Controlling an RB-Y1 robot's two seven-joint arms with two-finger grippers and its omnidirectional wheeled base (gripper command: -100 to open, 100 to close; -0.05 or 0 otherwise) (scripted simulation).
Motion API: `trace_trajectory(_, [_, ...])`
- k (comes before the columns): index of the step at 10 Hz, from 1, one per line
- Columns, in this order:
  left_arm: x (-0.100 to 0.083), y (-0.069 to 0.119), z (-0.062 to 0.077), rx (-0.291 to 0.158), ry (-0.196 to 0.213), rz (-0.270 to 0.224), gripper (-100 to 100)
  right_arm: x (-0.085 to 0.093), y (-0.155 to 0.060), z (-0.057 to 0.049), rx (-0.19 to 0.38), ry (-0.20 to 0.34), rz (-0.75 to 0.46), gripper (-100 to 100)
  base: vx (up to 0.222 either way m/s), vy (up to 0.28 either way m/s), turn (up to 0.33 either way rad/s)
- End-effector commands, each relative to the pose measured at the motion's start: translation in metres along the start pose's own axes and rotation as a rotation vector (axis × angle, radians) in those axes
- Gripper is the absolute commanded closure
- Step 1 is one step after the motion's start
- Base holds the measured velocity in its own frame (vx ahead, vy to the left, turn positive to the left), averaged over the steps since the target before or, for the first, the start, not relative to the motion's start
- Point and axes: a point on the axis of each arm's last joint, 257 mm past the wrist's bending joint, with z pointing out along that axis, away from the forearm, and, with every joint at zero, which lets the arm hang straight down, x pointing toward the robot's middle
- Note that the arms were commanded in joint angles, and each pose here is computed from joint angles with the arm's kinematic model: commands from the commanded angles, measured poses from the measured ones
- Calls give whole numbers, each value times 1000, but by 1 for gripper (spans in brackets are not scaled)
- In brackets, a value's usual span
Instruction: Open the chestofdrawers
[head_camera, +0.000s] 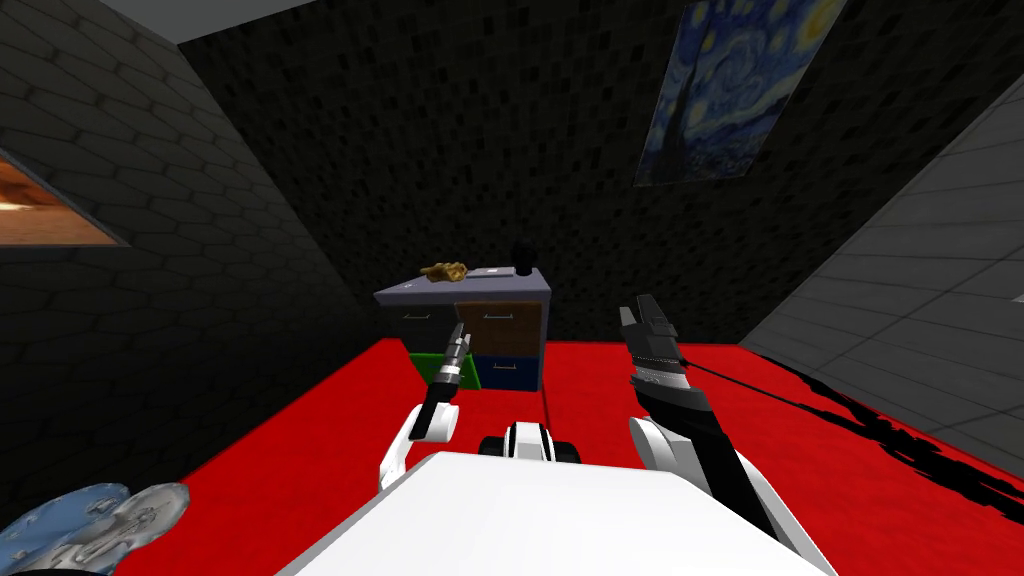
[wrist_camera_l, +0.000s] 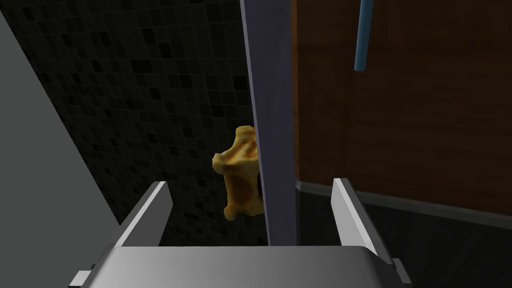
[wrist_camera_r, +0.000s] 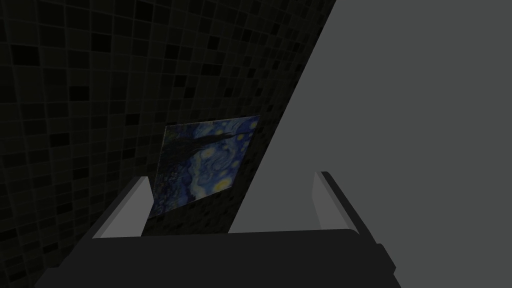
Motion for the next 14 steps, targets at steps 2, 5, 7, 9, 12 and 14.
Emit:
trace_trajectory(2, [4, 30, -1, -54, 3, 2, -100, 0, 0, 0, 0, 0, 0, 0, 120, -45, -38])
trace_trajectory(5, [12, 58, -2, -104, 1, -7, -100, 0, 0, 0, 0, 0, 0, 0, 132, -55, -41])
trace_trajectory(7, [16, 68, -3, -121, -4, -20, -100, 0, 0, 0, 0, 0, 0, 0, 92, -46, -18])
trace_trajectory(9, [19, 70, -2, -125, -9, -31, -100, 0, 0, 0, 0, 0, 0, 0, 50, -27, -14])
trace_trajectory(12, [18, 63, 1, -125, -11, -30, -100, 0, 0, 0, 0, 0, 0, 0, 71, -4, -9])
trace_trajectory(14, [19, 67, 0, -128, -11, -32, 100, 0, 0, 0, 0, 0, 0, 0, -50, 4, 18])
